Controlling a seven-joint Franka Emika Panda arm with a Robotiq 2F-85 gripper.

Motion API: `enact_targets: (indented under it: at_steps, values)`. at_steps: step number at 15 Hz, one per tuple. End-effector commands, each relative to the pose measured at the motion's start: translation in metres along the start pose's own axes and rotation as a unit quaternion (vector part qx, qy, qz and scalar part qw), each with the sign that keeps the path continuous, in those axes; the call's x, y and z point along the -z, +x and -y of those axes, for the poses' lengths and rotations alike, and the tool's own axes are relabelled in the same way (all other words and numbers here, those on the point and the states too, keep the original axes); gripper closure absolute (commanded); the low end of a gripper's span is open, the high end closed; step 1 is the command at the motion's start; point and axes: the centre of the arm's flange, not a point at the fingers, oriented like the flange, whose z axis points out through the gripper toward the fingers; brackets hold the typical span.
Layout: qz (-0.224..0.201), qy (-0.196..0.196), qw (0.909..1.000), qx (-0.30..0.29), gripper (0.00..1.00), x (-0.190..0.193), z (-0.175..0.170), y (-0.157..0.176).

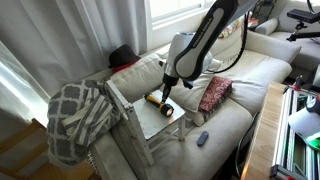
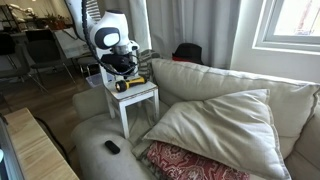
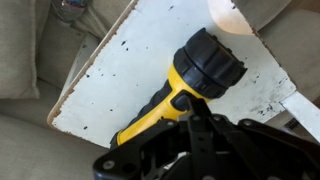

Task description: Switch off the flashlight

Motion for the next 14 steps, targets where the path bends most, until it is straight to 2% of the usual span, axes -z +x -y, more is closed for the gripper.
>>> enact_targets:
  at_steps: [1, 14]
  values:
    - [-0.016, 0.004, 0.9998, -0.010, 1.00, -0.0055, -0.0035, -0.0026]
    - [-0.024, 0.009, 0.9995, -0.016, 1.00, -0.0109, -0.0089, -0.0031]
